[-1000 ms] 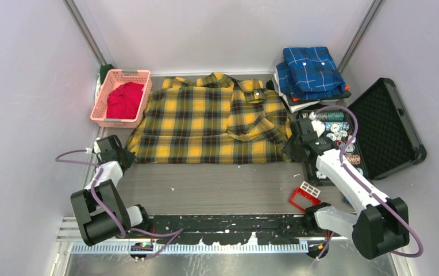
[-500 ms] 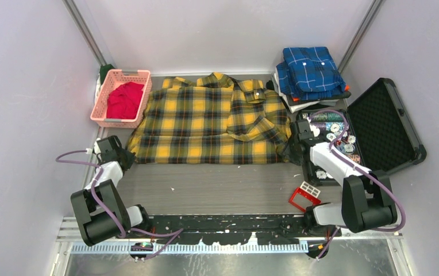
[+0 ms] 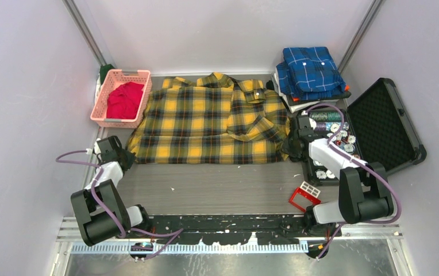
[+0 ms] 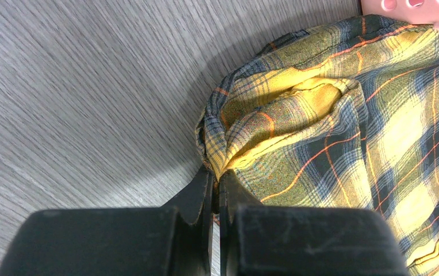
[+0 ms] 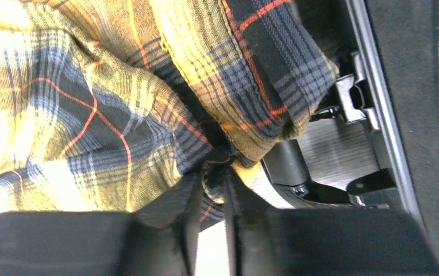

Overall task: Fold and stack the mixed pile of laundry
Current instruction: Fold the shirt at the center of the board.

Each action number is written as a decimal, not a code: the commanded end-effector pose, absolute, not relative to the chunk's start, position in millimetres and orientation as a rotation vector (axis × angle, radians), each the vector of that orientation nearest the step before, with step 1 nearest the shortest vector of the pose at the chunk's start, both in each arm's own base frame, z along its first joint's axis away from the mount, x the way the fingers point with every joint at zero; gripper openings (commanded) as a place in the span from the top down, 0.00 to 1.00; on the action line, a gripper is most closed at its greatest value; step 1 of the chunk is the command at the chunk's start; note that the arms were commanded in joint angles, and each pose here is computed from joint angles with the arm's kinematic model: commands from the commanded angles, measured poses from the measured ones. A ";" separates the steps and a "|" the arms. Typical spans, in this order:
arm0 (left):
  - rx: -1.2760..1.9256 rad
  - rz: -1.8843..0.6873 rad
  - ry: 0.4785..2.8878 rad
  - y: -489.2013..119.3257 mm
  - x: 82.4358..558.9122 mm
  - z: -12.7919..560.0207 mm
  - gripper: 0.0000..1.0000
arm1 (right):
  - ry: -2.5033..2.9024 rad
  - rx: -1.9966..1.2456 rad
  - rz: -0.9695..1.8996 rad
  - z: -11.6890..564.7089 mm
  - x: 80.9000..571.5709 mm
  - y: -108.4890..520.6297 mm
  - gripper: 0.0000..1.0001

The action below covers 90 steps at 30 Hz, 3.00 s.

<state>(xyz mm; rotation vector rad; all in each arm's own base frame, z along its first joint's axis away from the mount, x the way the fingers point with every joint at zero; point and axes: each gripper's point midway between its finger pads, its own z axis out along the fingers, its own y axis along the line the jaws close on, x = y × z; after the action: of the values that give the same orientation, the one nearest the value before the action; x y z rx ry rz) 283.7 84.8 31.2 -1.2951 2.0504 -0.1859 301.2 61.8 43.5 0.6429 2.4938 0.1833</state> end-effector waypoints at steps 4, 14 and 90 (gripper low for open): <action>-1.269 -0.170 1.999 93.7 289.7 40.4 1.00 | 2.421 0.608 0.228 61.5 325.7 64.9 0.99; -1.295 -0.124 1.966 99.2 283.2 52.6 1.00 | 2.237 0.666 -0.085 140.1 318.4 10.0 0.99; 1.013 -0.267 1.983 -385.0 435.7 176.4 0.08 | 1.791 0.786 -0.025 340.2 226.3 -17.4 0.44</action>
<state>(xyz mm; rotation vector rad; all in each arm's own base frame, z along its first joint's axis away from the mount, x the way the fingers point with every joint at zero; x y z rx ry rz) 404.3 -358.4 176.2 0.8223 2.1317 -0.3635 254.6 9.2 317.4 0.7578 1.8681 0.0492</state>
